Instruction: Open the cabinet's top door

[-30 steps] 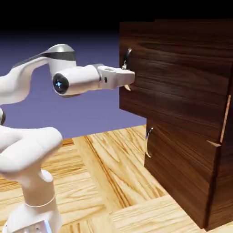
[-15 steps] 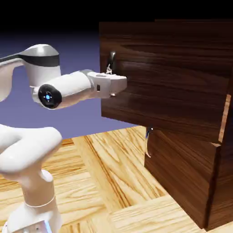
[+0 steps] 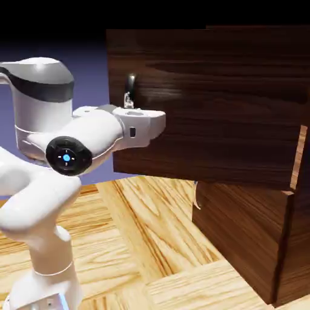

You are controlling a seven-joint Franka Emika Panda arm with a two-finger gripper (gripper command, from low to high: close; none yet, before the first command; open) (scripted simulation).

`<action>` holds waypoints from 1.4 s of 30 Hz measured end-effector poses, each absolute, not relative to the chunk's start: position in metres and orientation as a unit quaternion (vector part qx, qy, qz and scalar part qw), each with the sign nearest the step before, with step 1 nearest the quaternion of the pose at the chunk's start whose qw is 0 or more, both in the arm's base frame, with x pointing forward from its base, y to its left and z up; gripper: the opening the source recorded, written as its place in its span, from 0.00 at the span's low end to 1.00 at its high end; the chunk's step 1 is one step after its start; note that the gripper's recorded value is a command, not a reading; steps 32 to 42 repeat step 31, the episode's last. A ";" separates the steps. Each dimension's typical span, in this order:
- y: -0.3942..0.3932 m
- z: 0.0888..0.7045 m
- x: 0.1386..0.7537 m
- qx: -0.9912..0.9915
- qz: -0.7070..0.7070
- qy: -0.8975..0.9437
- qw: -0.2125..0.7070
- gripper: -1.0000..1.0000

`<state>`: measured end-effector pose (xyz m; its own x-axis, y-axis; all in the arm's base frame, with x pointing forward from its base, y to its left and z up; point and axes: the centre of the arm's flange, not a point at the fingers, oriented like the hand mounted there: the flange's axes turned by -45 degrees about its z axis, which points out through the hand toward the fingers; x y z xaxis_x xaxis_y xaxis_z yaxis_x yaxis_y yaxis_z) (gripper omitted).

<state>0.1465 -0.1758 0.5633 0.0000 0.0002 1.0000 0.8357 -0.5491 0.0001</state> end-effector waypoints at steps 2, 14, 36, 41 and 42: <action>-0.196 0.563 0.142 -0.614 -0.614 -0.351 0.351 0.00; -0.309 0.563 0.139 -0.560 -0.560 -0.432 0.432 0.00; -0.382 0.563 0.153 -0.519 -0.519 -0.480 0.480 0.00; -0.382 0.563 0.153 -0.519 -0.519 -0.480 0.480 0.00; -0.382 0.563 0.153 -0.519 -0.519 -0.480 0.480 0.00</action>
